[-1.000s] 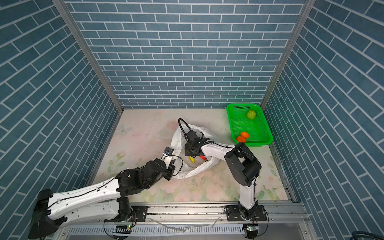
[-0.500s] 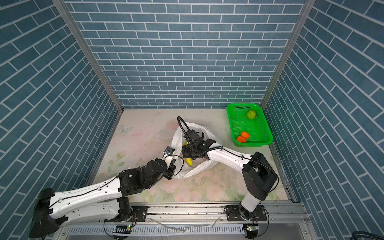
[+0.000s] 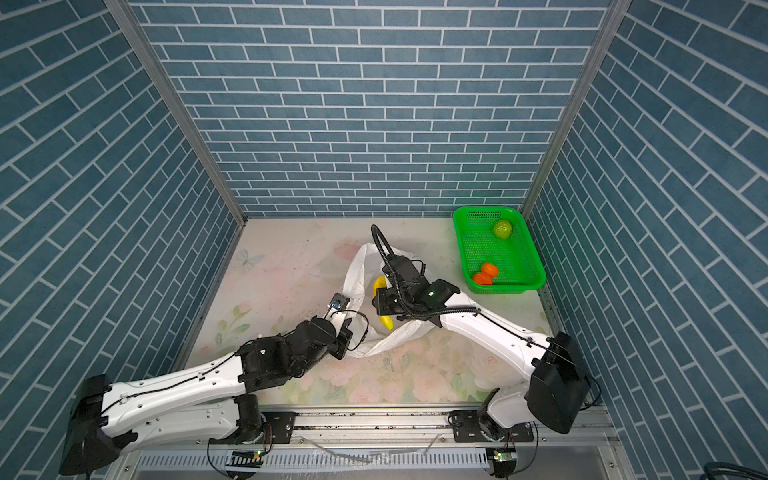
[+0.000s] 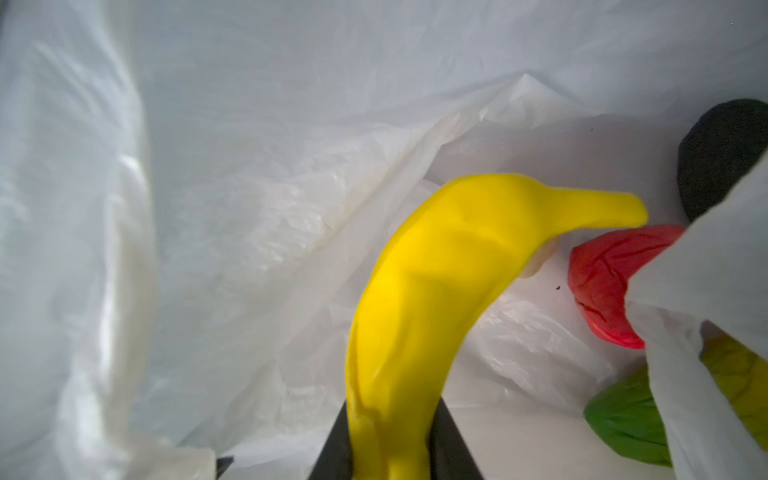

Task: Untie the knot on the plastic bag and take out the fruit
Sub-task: 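Close the right gripper on the yellow banana and lift it, then carry the banana to the green basket and open the right gripper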

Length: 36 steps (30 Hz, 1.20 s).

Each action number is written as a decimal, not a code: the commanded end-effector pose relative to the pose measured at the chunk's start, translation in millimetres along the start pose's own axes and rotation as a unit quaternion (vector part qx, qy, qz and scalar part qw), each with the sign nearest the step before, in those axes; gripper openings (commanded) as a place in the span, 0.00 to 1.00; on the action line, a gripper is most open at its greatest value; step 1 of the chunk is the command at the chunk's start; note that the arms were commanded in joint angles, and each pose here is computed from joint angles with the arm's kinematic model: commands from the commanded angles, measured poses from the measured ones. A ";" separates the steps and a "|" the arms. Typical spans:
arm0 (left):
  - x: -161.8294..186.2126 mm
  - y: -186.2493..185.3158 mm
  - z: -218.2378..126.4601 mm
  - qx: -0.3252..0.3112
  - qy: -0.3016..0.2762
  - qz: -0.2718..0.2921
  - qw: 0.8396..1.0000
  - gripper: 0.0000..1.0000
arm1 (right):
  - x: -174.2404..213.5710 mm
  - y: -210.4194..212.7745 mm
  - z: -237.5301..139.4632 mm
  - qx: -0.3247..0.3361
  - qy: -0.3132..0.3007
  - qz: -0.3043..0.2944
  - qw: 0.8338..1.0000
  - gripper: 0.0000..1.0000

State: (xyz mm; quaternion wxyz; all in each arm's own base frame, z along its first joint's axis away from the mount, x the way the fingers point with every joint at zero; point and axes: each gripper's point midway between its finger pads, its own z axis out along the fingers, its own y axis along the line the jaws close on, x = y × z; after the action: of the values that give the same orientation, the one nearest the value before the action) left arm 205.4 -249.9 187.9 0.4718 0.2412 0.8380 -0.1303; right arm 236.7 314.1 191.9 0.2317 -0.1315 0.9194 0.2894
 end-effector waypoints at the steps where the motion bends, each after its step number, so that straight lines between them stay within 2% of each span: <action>1: -8.4 -0.4 0.1 -0.001 -0.009 -0.003 1.000 0.00 | 15.2 -8.7 -9.0 0.009 0.016 0.020 1.000 0.25; 6: -8.9 -0.2 0.2 -0.001 -0.009 -0.002 1.000 0.00 | 6.1 -4.9 -26.1 0.009 -0.003 0.019 1.000 0.25; 11: -9.7 -1.0 -0.2 0.000 -0.009 -0.002 1.000 0.00 | -16.2 -7.1 -63.6 0.025 -0.048 0.021 0.998 0.25; 18: -8.4 -1.3 -0.2 0.002 -0.005 -0.001 1.000 0.00 | -50.7 -39.5 -119.7 0.042 -0.112 0.059 0.991 0.25; 22: -9.1 -2.2 -1.0 0.004 -0.004 0.001 1.000 0.00 | -67.3 -75.4 -139.3 0.062 -0.139 0.084 0.985 0.26; 26: -9.5 -2.8 -0.6 0.005 -0.004 0.003 1.000 0.00 | -84.3 -128.3 -145.2 0.095 -0.161 0.116 0.975 0.27; 31: -11.9 -3.1 -0.5 0.004 -0.007 0.001 1.000 0.00 | -114.1 -208.8 -155.0 0.148 -0.210 0.174 0.951 0.27; 36: -12.2 -2.3 -0.7 0.002 -0.008 0.002 1.000 0.00 | -145.8 -278.8 -149.3 0.184 -0.231 0.211 0.932 0.26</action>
State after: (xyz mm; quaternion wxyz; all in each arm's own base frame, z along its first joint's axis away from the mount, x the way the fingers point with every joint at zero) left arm 206.0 -252.8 188.8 0.4705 0.2438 0.8379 -0.1306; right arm 384.8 30.5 237.1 0.3638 0.1958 0.8924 0.1816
